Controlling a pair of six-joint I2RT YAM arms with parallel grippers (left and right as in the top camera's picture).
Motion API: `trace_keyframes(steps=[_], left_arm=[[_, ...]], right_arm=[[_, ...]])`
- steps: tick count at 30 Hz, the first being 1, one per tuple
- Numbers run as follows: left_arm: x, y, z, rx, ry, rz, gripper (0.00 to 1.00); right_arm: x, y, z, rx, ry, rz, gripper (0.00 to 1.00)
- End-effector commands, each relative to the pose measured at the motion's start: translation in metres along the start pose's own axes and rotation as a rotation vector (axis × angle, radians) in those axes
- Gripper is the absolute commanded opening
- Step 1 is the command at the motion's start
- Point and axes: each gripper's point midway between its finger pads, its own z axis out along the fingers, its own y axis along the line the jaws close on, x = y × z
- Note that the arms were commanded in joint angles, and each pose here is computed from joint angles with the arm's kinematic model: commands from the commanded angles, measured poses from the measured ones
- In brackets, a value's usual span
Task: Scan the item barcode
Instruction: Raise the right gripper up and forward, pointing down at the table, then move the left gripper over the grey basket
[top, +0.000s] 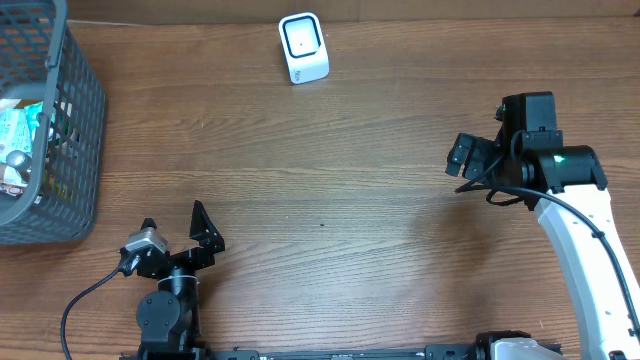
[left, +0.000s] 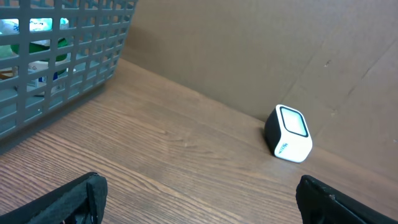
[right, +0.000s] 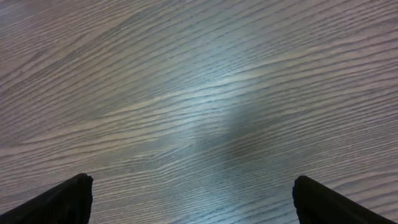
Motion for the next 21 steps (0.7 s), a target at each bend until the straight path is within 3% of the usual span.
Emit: trace_keyframes(steps=[1, 7, 11, 17, 21], left_arm=[[-0.001, 0.0, 0.0, 0.001, -0.008, 0.029, 0.99], [-0.008, 0.002, -0.001, -0.015, -0.037, 0.033, 1.0], [-0.029, -0.032, -0.009, 0.133, -0.048, 0.205, 1.0], [-0.126, -0.063, -0.047, 0.161, -0.16, 0.186, 1.0], [-0.178, -0.081, -0.07, 0.15, -0.118, 0.193, 1.0]], right_arm=[[-0.008, 0.0, -0.007, 0.0, -0.031, -0.004, 1.0], [-0.008, 0.0, -0.007, 0.0, -0.031, -0.004, 1.0], [-0.008, 0.0, -0.007, 0.0, -0.031, -0.004, 1.0], [-0.008, 0.0, -0.007, 0.0, -0.031, -0.004, 1.0], [-0.008, 0.0, -0.007, 0.0, -0.031, -0.004, 1.0]])
